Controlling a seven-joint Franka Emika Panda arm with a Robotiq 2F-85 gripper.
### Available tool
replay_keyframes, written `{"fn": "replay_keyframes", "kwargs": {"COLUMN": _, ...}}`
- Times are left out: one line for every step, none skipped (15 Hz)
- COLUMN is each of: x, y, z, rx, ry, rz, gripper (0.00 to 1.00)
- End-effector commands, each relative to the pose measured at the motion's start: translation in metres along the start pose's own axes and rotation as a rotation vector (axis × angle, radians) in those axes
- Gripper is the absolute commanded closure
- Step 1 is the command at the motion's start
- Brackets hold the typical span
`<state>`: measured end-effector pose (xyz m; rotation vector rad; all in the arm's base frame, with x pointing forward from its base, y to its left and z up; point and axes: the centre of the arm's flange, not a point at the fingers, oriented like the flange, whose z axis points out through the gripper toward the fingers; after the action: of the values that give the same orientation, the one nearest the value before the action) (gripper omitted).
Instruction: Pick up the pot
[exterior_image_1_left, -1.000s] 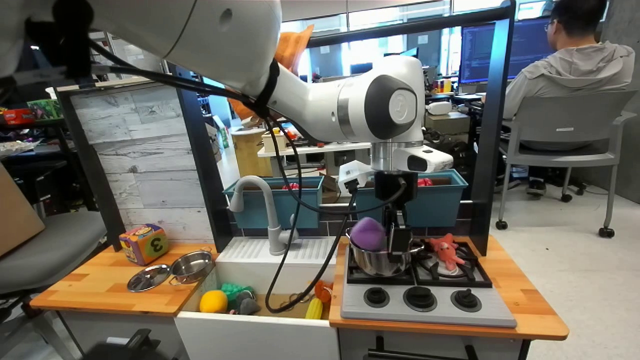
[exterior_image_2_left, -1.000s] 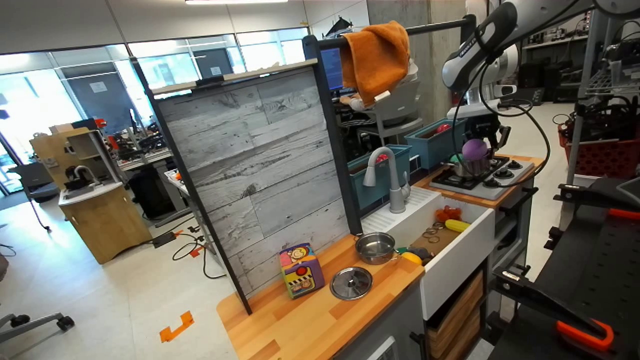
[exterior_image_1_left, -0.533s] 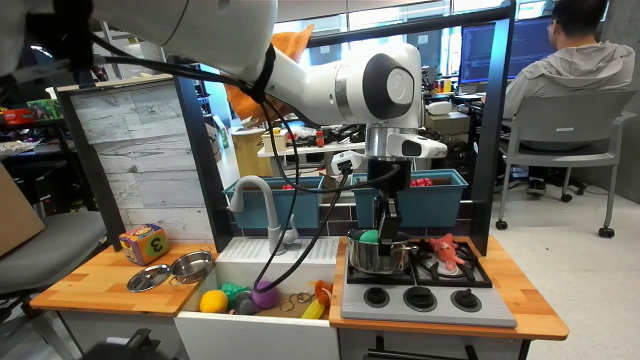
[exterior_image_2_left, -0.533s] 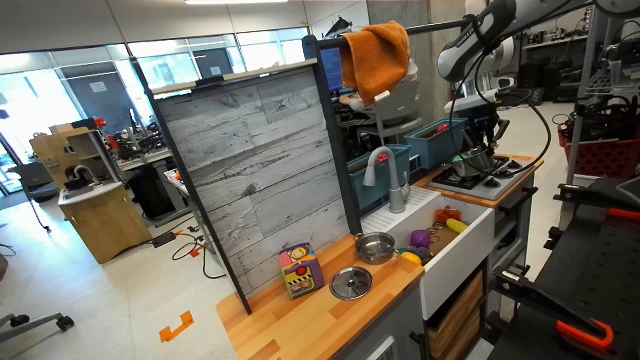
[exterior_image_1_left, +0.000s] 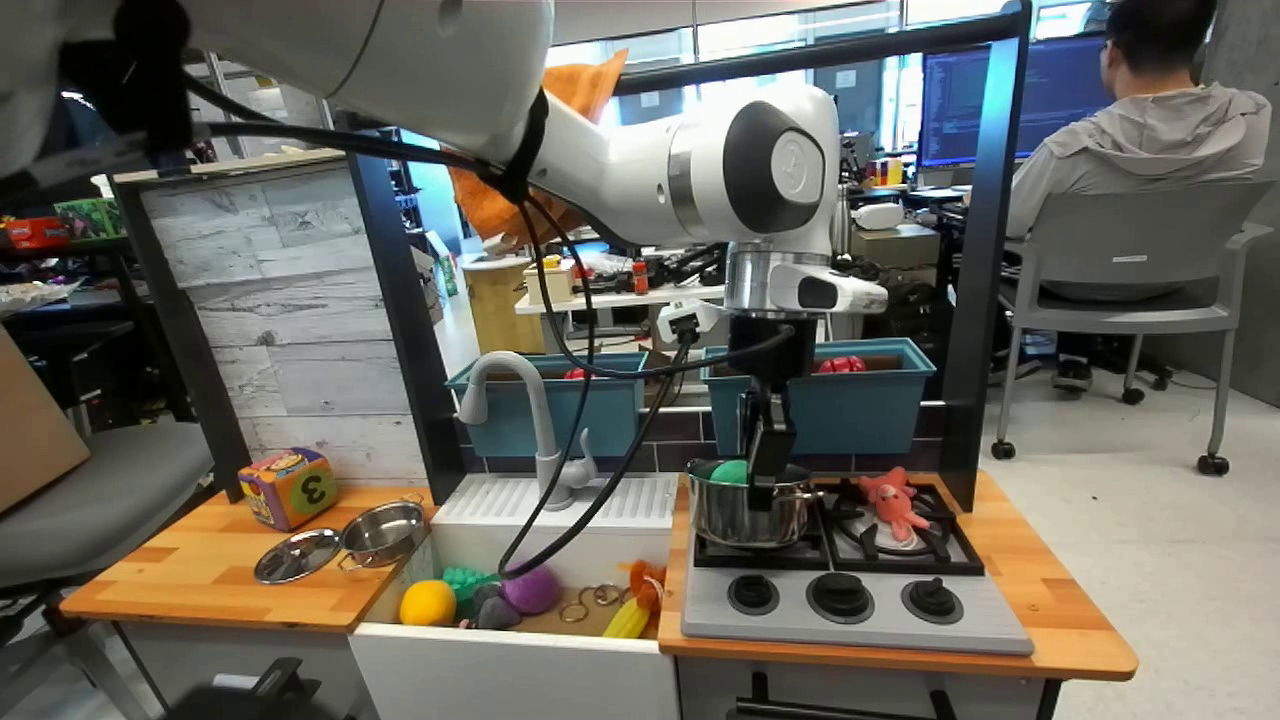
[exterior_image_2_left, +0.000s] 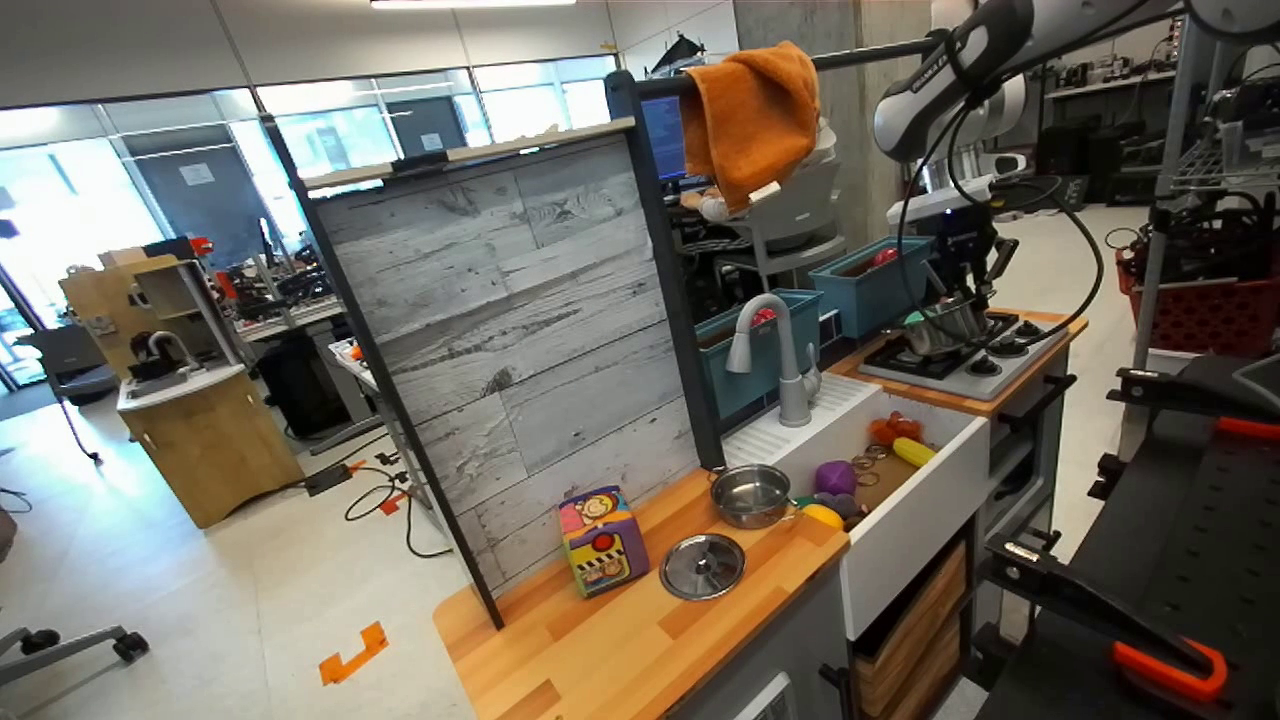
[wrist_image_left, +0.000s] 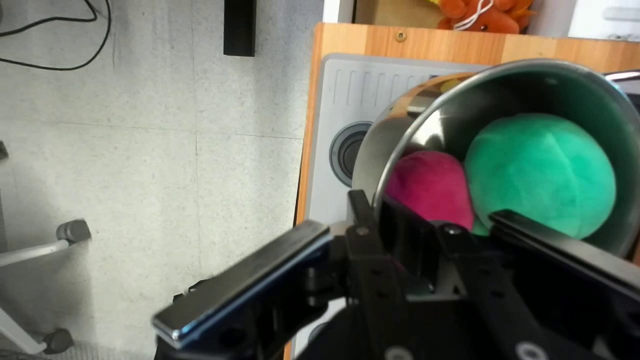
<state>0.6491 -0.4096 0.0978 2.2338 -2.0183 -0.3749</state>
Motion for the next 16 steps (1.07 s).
{"fn": "replay_keyframes", "kwargs": {"x": 0.021, "y": -0.028, "z": -0.006, "rx": 0.005, "ry": 0.01, "rz": 0.005, "gripper": 0.97}}
{"fn": "replay_keyframes", "kwargs": {"x": 0.024, "y": -0.032, "z": -0.003, "rx": 0.017, "ry": 0.032, "rz": 0.01, "gripper": 0.97}}
{"fn": "replay_keyframes", "kwargs": {"x": 0.029, "y": -0.036, "z": -0.001, "rx": 0.033, "ry": 0.066, "rz": 0.02, "gripper": 0.97}}
{"fn": "replay_keyframes", "kwargs": {"x": 0.034, "y": -0.039, "z": 0.002, "rx": 0.039, "ry": 0.091, "rz": 0.028, "gripper": 0.97}}
{"fn": "replay_keyframes", "kwargs": {"x": 0.043, "y": -0.043, "z": 0.007, "rx": 0.044, "ry": 0.123, "rz": 0.045, "gripper": 0.97}}
{"fn": "replay_keyframes", "kwargs": {"x": 0.049, "y": -0.044, "z": 0.011, "rx": 0.049, "ry": 0.145, "rz": 0.061, "gripper": 0.97}}
{"fn": "replay_keyframes", "kwargs": {"x": 0.053, "y": -0.044, "z": 0.013, "rx": 0.05, "ry": 0.149, "rz": 0.073, "gripper": 0.97}}
{"fn": "replay_keyframes", "kwargs": {"x": 0.056, "y": -0.042, "z": 0.012, "rx": 0.057, "ry": 0.146, "rz": 0.091, "gripper": 0.65}}
{"fn": "replay_keyframes", "kwargs": {"x": 0.059, "y": -0.041, "z": 0.011, "rx": 0.056, "ry": 0.153, "rz": 0.097, "gripper": 0.64}}
{"fn": "replay_keyframes", "kwargs": {"x": 0.06, "y": -0.038, "z": 0.013, "rx": 0.054, "ry": 0.157, "rz": 0.106, "gripper": 0.57}}
{"fn": "replay_keyframes", "kwargs": {"x": 0.06, "y": -0.036, "z": 0.013, "rx": 0.054, "ry": 0.145, "rz": 0.108, "gripper": 0.51}}
{"fn": "replay_keyframes", "kwargs": {"x": 0.06, "y": -0.035, "z": 0.014, "rx": 0.054, "ry": 0.132, "rz": 0.109, "gripper": 0.44}}
{"fn": "replay_keyframes", "kwargs": {"x": 0.058, "y": -0.034, "z": 0.015, "rx": 0.047, "ry": 0.111, "rz": 0.107, "gripper": 0.36}}
{"fn": "replay_keyframes", "kwargs": {"x": 0.055, "y": -0.033, "z": 0.015, "rx": 0.033, "ry": 0.082, "rz": 0.101, "gripper": 0.29}}
{"fn": "replay_keyframes", "kwargs": {"x": 0.026, "y": 0.004, "z": 0.019, "rx": 0.039, "ry": 0.117, "rz": 0.096, "gripper": 0.21}}
{"fn": "replay_keyframes", "kwargs": {"x": 0.025, "y": 0.003, "z": 0.019, "rx": 0.038, "ry": 0.112, "rz": 0.095, "gripper": 0.4}}
